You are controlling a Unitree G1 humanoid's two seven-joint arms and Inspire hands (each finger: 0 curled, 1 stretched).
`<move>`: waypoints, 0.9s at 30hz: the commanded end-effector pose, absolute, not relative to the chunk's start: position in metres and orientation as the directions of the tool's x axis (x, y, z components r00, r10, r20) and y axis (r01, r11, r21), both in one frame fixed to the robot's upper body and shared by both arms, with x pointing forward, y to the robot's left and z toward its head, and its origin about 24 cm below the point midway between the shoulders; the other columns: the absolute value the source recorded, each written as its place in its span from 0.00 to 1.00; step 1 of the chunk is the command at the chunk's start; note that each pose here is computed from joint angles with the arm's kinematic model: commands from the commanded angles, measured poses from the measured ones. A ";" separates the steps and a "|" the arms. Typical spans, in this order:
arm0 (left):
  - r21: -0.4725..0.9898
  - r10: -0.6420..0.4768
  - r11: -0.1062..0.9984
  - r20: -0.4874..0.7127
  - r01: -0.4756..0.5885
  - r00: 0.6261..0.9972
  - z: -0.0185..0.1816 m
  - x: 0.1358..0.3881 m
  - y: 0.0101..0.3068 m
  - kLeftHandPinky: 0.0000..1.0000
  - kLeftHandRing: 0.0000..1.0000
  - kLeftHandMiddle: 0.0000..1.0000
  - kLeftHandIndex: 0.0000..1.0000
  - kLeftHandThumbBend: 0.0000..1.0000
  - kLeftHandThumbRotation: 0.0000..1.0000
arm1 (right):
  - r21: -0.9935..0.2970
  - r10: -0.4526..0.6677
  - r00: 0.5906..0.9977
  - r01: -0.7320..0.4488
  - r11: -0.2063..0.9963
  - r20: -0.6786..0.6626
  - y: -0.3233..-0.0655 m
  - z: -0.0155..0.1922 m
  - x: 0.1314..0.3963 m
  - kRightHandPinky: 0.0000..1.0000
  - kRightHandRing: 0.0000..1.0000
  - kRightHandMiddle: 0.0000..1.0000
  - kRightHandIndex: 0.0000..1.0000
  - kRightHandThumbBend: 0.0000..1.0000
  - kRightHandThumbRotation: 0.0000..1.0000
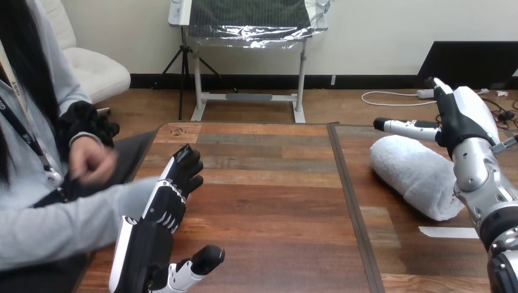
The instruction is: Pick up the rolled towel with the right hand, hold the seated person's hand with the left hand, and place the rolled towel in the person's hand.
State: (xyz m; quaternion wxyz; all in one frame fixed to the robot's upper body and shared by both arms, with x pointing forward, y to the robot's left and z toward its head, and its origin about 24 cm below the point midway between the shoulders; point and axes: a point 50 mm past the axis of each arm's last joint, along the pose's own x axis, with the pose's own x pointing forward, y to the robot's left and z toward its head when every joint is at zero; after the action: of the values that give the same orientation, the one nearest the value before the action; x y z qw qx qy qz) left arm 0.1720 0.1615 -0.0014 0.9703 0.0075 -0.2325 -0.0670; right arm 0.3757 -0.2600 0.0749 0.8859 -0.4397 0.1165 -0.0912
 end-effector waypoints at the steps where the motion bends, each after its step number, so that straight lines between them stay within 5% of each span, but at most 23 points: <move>1: 0.024 -0.107 0.993 0.556 0.113 0.824 0.018 0.183 0.159 0.88 0.91 0.92 0.92 1.00 0.63 | -0.840 -0.269 0.963 0.165 0.517 0.023 -0.264 0.145 0.400 1.00 1.00 1.00 0.96 1.00 0.54; 27: 0.034 -0.130 0.990 0.581 0.136 0.803 0.019 0.173 0.161 0.88 0.92 0.92 0.93 1.00 0.61 | -0.931 -0.300 0.947 0.002 0.366 -0.116 -0.268 0.131 0.398 1.00 1.00 1.00 1.00 1.00 0.65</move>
State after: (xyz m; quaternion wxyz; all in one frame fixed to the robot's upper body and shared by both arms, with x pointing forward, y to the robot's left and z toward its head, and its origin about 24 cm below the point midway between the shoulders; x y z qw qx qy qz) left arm 0.1651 0.1637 -0.0004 0.9682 -0.0005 -0.2419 -0.0631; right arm 0.3812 -0.2703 0.0877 0.8197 -0.5402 0.1766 -0.0716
